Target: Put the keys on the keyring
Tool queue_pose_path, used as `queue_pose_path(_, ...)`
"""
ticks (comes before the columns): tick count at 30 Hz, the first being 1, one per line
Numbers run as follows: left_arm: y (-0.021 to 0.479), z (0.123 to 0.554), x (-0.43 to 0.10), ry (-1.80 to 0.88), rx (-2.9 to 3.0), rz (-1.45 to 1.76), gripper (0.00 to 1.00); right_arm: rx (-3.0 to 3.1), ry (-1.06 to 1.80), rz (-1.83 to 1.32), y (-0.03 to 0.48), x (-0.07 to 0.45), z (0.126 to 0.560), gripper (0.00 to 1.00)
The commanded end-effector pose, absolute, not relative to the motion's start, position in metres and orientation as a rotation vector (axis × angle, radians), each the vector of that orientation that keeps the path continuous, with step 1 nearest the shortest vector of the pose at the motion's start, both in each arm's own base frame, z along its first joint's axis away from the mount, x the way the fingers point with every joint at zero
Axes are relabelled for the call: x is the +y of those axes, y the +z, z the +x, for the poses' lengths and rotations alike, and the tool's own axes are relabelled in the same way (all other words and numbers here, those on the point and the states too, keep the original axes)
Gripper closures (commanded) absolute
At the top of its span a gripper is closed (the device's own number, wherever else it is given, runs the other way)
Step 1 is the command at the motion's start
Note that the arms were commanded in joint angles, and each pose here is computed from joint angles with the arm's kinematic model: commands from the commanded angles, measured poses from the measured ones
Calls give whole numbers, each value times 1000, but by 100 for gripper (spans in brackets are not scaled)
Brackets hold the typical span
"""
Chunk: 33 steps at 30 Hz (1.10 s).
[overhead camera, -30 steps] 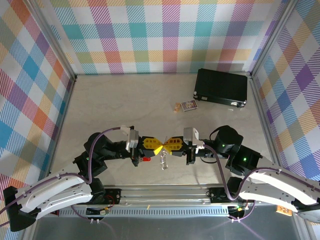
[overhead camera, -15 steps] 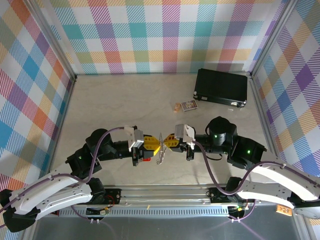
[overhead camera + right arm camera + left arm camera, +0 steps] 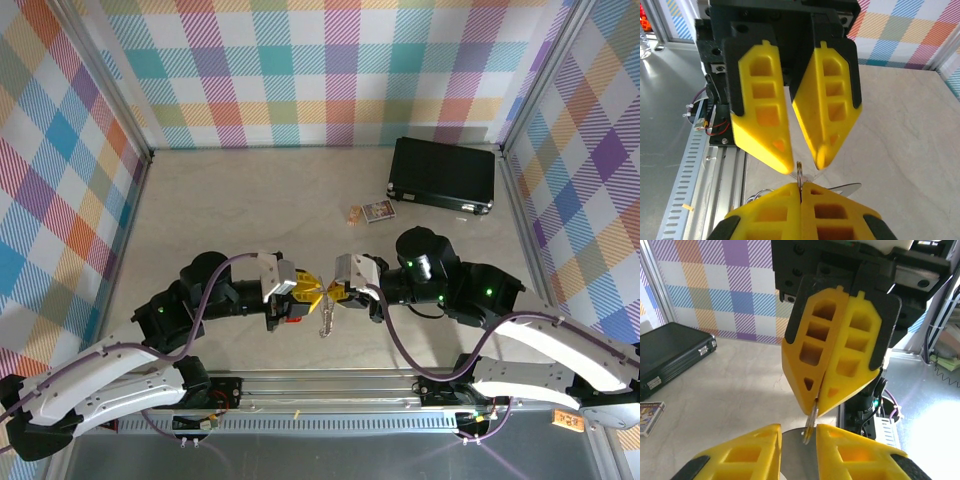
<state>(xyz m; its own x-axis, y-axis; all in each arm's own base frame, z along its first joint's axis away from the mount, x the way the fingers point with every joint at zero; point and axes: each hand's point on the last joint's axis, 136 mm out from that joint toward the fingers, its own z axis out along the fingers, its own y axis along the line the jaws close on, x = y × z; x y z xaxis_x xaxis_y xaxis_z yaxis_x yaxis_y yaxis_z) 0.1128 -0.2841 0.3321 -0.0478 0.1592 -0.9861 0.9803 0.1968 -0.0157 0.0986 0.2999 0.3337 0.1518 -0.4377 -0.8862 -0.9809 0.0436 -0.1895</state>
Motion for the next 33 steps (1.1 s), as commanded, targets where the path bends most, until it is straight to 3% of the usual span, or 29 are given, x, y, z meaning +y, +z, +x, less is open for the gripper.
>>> queue_pose_path(1,349,110,-285,-998,1395,1172,78,1358,814,-1562,350,302,88,100)
queue_pose_path(14,347,107,-286,-1019,1393,1186,100,1365,823,-1590,345,308,86,100)
queue_pose_path(19,355,105,-283,-1042,1352,1144,100,1351,837,-1561,351,306,85,100)
queue_pose_path(20,358,104,-281,-1050,1335,1130,100,1345,846,-1545,354,305,84,99)
queue_pose_path(25,370,99,-277,-1099,1264,1077,100,1315,873,-1437,366,298,86,73)
queue_pose_path(33,383,87,-277,-1186,1166,1062,100,1272,931,-1311,378,289,83,70)
